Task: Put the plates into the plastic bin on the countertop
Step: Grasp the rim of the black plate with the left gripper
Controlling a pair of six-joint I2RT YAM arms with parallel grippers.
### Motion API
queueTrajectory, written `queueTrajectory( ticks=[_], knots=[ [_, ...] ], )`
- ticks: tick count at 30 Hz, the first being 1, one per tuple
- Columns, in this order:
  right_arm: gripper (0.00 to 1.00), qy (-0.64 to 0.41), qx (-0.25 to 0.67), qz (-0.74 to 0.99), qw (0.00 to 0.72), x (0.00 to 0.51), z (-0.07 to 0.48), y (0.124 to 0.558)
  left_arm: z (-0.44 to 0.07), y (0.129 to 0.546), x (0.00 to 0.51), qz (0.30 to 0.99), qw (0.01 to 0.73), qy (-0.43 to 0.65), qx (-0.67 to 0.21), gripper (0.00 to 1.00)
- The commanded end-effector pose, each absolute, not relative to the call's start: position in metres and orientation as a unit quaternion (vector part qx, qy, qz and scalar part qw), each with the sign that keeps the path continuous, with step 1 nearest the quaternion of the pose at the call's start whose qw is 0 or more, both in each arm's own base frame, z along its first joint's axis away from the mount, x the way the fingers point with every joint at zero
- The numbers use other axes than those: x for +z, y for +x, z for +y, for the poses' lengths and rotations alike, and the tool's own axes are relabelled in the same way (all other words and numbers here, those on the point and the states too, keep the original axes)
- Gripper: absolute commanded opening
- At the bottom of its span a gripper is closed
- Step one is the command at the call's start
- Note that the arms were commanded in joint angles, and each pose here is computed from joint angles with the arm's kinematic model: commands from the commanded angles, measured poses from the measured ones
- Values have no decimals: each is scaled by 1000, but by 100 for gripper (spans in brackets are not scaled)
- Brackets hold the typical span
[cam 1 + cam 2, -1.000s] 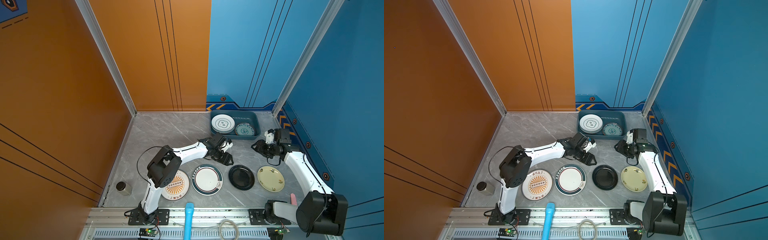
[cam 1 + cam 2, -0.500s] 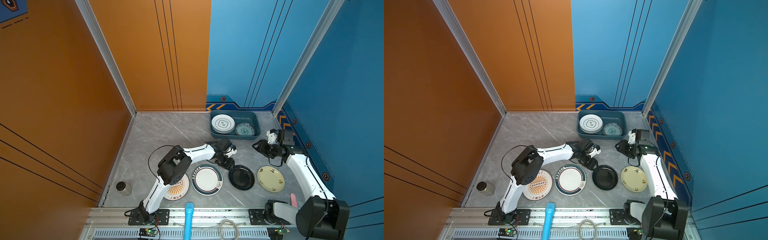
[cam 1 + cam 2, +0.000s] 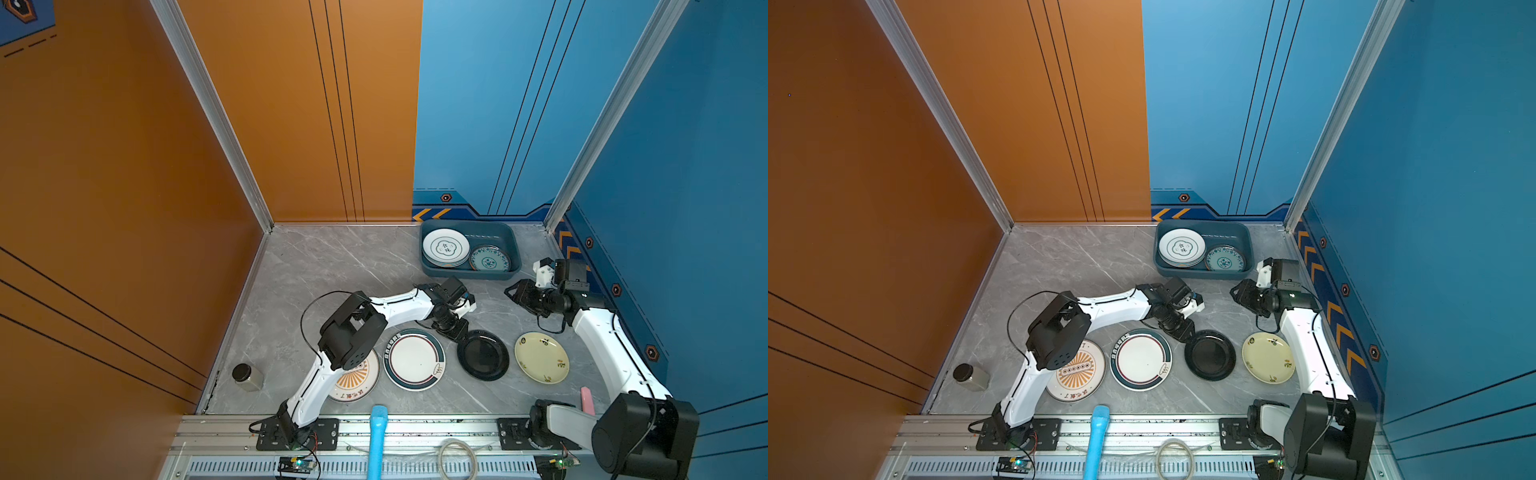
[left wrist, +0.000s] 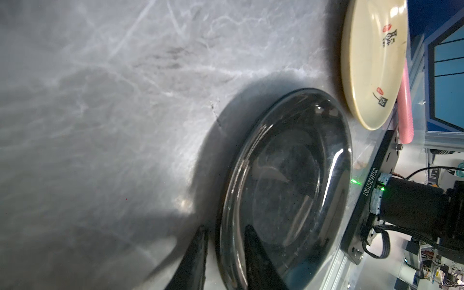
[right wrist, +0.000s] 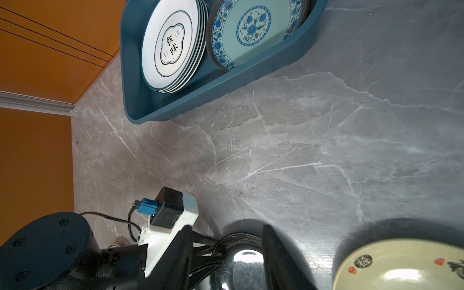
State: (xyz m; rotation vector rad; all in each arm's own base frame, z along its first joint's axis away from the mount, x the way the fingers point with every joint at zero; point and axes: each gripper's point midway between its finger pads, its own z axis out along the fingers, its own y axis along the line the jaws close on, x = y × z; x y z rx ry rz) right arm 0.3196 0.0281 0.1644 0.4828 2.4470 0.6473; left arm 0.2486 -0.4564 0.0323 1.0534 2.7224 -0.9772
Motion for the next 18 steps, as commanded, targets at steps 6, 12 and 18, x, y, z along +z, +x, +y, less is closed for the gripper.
queueTrajectory(
  ticks=[6, 12, 18],
  knots=[
    [47, 177, 245, 909, 286, 168, 29, 317, -453, 236, 20, 885, 4, 352, -304, 12],
    [47, 175, 244, 911, 284, 166, 29, 314, -452, 239, 23, 885, 5, 349, -308, 3],
    [48, 169, 249, 910, 284, 165, 31, 313, -439, 254, 40, 891, 24, 331, -309, 0]
  ],
)
